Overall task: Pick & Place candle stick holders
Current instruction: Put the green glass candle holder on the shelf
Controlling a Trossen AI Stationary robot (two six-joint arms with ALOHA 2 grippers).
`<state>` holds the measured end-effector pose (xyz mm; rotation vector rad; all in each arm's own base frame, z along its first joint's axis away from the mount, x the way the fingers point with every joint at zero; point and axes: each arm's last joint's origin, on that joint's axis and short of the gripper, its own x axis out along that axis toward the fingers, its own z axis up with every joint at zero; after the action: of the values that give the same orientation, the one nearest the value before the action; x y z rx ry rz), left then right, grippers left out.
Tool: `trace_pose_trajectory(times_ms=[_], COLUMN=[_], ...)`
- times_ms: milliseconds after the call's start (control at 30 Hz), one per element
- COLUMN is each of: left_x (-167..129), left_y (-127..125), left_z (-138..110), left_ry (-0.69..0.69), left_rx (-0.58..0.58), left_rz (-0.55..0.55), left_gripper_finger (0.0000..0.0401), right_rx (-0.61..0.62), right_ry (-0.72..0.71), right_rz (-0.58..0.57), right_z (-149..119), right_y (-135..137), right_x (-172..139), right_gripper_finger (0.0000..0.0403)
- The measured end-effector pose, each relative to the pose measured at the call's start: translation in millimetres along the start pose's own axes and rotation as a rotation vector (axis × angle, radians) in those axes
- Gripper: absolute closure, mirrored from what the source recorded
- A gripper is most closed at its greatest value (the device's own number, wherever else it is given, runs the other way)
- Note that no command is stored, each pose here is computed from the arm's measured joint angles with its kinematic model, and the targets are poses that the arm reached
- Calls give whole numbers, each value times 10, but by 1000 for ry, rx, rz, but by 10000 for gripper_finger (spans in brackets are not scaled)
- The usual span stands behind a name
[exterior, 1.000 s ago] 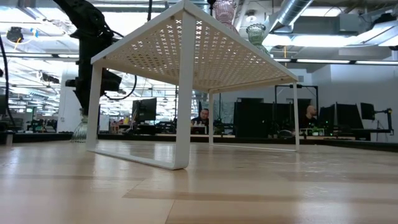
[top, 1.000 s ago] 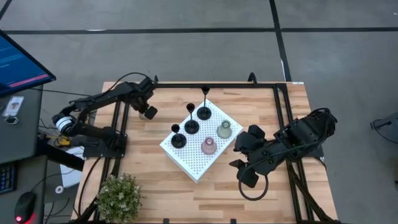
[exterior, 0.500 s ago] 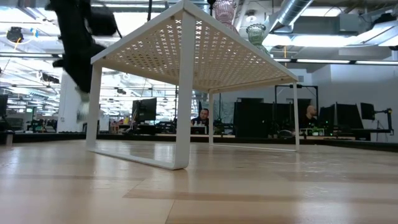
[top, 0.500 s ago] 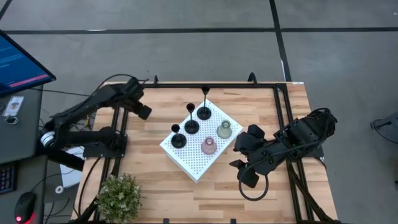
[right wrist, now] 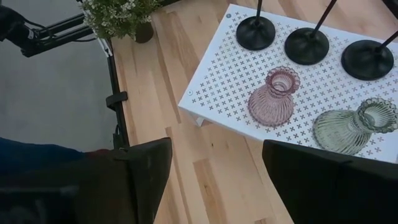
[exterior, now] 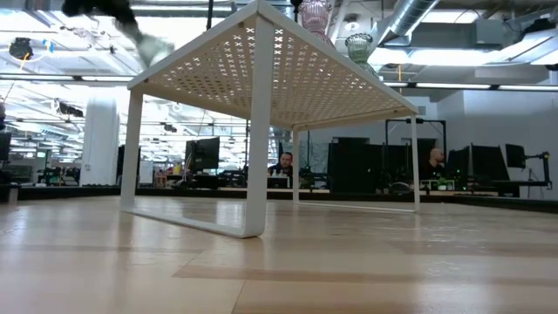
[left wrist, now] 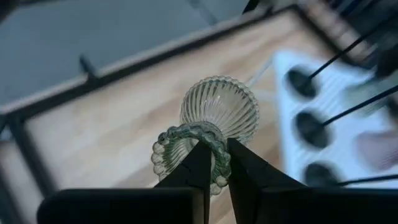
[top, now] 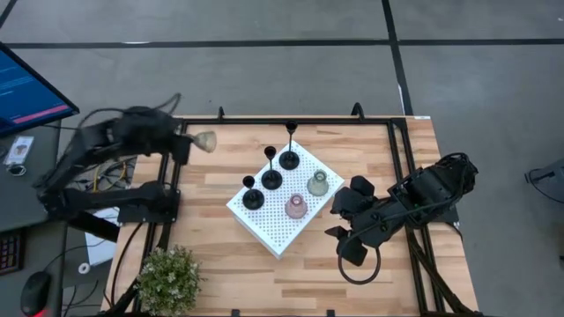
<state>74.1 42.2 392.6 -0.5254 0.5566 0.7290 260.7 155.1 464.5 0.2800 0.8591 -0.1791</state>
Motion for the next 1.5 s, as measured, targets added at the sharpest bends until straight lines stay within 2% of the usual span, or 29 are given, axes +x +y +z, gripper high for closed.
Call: trace_pose_trajectory(times_ms=[200,400,533,800,967,1133,1233,1367,1500], left_x=[-454,-720,-765,-580,-445,-403,-444,-481,-518], left_y=[-132,-311,-514,-1152,-1641,-2120,-2317,-2517,-2596], left_z=[284,559,731,843,673,283,38,-271,-407], left_ry=[-210,-383,-444,-407,-341,-281,-280,-276,-285], left_rx=[-3,40,107,318,450,592,667,825,892], left_rz=[-169,-365,-505,-690,-719,-717,-691,-686,-692], left_gripper_finger=[371,371,371,371,371,371,371,371,371], right_rx=[2,10,21,30,37,37,35,30,28], right_ry=[-4,-5,-5,-5,-5,-5,-5,-4,-6], right_rz=[4,5,5,5,5,5,4,3,1], right_z=[4,5,5,5,5,4,4,3,4], right_y=[4,5,5,5,5,6,5,3,3], right_x=[0,0,0,0,0,0,0,0,0], right_gripper_finger=[159,159,159,159,159,159,159,159,159])
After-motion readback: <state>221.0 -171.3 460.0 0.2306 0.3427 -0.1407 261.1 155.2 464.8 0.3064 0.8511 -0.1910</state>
